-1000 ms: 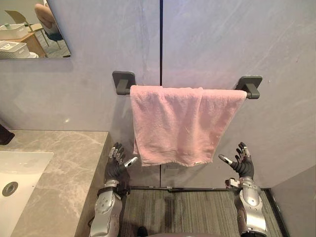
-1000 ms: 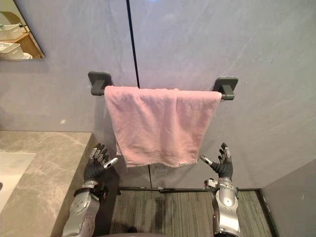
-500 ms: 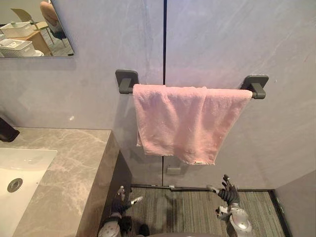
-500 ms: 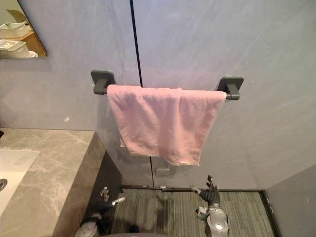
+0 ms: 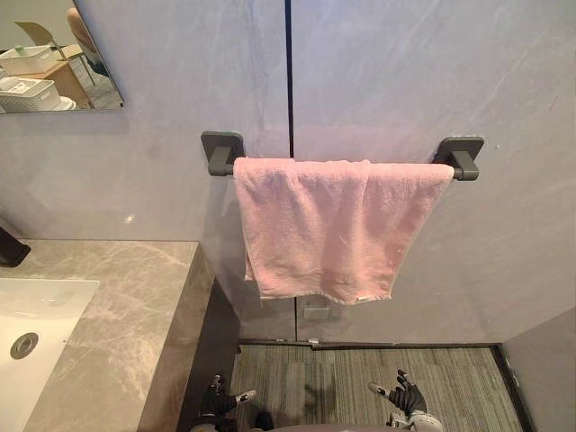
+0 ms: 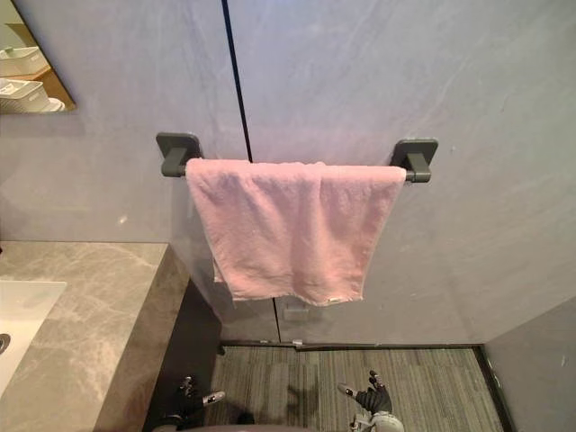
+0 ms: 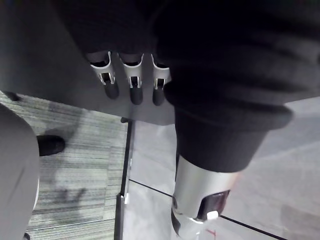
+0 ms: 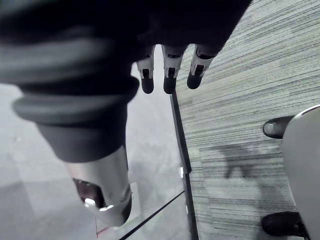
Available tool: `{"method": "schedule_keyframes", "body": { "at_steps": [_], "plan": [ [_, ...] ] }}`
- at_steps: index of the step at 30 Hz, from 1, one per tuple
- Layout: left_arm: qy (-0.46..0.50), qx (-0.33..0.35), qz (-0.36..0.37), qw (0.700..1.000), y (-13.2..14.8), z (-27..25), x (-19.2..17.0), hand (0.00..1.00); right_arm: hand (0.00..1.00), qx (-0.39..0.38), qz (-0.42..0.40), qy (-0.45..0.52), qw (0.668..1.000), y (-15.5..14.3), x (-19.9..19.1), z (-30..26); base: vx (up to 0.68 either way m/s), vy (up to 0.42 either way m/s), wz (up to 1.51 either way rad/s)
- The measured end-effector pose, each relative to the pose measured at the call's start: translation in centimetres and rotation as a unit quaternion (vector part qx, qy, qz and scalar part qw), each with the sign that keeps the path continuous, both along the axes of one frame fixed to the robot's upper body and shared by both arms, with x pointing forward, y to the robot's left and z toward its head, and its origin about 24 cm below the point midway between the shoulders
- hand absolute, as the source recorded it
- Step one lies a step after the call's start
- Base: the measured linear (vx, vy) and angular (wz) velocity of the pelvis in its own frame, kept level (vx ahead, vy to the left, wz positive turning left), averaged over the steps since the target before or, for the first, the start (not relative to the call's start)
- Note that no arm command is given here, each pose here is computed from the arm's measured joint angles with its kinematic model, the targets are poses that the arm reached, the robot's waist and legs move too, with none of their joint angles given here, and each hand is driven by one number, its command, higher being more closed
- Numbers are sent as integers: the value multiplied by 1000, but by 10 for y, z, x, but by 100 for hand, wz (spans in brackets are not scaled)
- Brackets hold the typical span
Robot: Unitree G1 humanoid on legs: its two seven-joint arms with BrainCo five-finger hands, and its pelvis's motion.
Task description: Organize washtable
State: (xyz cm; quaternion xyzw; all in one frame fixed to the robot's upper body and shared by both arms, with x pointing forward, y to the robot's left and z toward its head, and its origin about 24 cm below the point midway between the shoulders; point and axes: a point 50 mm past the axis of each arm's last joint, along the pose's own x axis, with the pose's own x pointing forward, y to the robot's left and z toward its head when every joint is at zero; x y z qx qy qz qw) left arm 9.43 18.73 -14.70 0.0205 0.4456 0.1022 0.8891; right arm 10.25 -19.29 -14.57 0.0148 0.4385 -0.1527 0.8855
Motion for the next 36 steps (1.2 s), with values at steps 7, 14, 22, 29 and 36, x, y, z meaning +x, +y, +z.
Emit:
{"method": "schedule_keyframes", "body": {
  "at_steps": [7, 14, 22, 29, 36],
  "plan": [
    [10, 10, 3, 1000, 4, -2, 0, 0, 0, -1, -2, 11, 1000, -1, 3, -3, 0, 0, 0],
    [13, 12, 4, 1000, 6, -3, 2, 0, 0, -2, -1, 20, 1000, -2, 6, -4, 11, -3, -3],
    [-16, 24, 8, 1000, 10, 4, 28, 0, 0, -4, 22, -11, 1000, 3, 35, 4, 37, 1, -6],
    [-29, 47, 14, 998, 21, 9, 35, 0, 0, -7, 41, -10, 999, 7, 35, 4, -28, -157, 82],
    [-51, 19, -15, 998, -11, 11, 54, 0, 0, -52, 59, -35, 996, -14, 60, 16, -346, -373, 111]
  ]
}}
